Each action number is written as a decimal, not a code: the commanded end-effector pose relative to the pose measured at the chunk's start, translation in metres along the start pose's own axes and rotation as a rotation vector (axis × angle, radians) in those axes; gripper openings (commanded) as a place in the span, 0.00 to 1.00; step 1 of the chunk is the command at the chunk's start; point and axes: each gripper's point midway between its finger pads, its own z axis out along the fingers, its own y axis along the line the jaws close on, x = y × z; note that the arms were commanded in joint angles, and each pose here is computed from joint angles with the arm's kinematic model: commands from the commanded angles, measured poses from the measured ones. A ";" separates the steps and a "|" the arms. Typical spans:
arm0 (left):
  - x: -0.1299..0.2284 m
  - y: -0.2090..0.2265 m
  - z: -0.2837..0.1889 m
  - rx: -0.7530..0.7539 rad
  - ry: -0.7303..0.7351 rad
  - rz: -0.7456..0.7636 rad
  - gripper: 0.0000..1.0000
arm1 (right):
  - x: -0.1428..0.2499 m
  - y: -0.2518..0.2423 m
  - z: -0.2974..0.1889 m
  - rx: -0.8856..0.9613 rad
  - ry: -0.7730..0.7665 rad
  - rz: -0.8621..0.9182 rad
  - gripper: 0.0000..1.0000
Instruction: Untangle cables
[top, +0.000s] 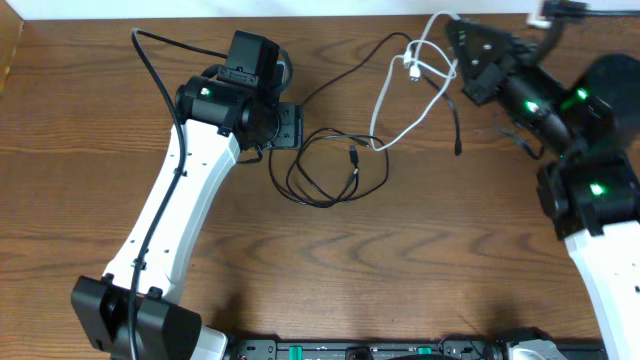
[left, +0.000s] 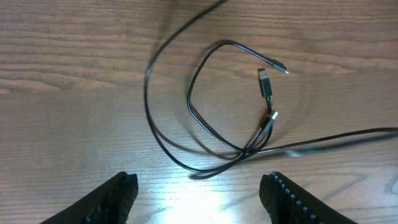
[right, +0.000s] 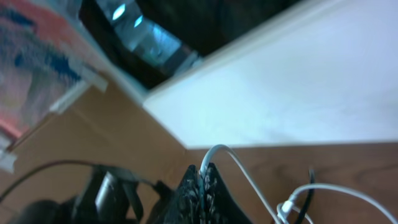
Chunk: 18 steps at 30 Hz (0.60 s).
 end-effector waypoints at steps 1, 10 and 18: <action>0.001 -0.001 0.003 0.007 0.009 -0.013 0.68 | -0.025 -0.013 -0.012 0.119 -0.124 -0.001 0.01; 0.008 -0.024 0.006 0.142 0.051 0.082 0.68 | -0.023 -0.026 -0.015 0.184 -0.135 0.060 0.01; 0.022 -0.038 0.040 0.248 0.143 0.132 0.68 | -0.041 -0.008 -0.021 0.114 -0.192 0.042 0.01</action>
